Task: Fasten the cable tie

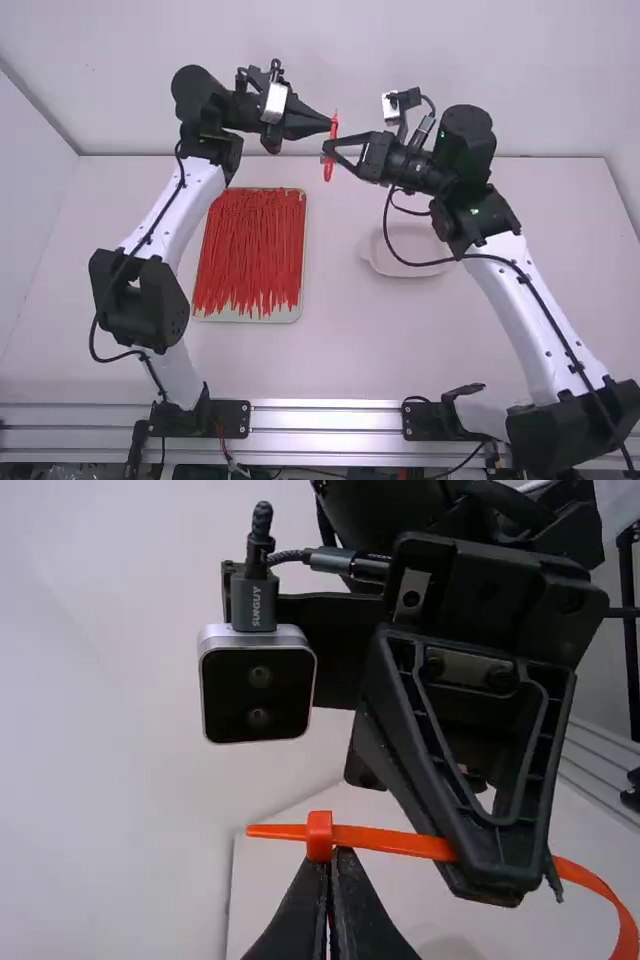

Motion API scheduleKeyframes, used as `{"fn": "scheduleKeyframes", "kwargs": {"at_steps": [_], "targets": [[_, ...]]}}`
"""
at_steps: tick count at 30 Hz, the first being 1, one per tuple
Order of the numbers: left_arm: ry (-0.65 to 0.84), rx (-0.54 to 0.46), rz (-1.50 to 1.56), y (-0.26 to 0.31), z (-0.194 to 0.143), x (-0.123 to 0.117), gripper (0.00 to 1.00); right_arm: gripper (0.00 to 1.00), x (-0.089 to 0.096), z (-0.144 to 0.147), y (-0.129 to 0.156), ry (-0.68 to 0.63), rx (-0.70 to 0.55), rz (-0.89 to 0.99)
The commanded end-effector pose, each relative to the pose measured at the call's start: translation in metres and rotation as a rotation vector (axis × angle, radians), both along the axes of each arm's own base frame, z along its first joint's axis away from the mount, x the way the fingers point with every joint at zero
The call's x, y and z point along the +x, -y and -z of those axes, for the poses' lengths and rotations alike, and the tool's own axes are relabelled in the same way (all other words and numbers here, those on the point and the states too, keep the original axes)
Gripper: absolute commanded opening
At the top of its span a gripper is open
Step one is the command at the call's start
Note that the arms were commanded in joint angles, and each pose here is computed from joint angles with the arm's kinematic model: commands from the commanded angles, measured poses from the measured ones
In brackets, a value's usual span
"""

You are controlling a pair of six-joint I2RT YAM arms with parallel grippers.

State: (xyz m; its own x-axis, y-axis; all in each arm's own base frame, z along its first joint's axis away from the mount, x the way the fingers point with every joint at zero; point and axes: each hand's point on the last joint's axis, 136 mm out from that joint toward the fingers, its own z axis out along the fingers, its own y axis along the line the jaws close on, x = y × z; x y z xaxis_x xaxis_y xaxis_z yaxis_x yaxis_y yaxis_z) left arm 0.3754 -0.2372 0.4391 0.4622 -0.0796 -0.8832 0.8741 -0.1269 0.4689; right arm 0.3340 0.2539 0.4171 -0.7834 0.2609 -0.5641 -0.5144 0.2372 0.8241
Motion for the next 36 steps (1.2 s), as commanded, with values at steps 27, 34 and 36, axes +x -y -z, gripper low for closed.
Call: {"fn": "scheduleKeyframes", "kwargs": {"at_steps": [27, 34, 36], "targets": [[0.013, 0.006, 0.045, 0.011, 0.000, -0.012, 0.02, 0.00, 0.017, -0.010, 0.024, 0.009, 0.042, 0.056], [0.012, 0.006, 0.055, 0.015, 0.003, -0.014, 0.02, 0.00, 0.018, -0.016, 0.026, 0.022, 0.058, 0.062], [0.022, 0.004, 0.063, 0.018, 0.006, -0.017, 0.02, 0.00, 0.018, -0.016, 0.026, 0.020, 0.059, 0.062]]}}
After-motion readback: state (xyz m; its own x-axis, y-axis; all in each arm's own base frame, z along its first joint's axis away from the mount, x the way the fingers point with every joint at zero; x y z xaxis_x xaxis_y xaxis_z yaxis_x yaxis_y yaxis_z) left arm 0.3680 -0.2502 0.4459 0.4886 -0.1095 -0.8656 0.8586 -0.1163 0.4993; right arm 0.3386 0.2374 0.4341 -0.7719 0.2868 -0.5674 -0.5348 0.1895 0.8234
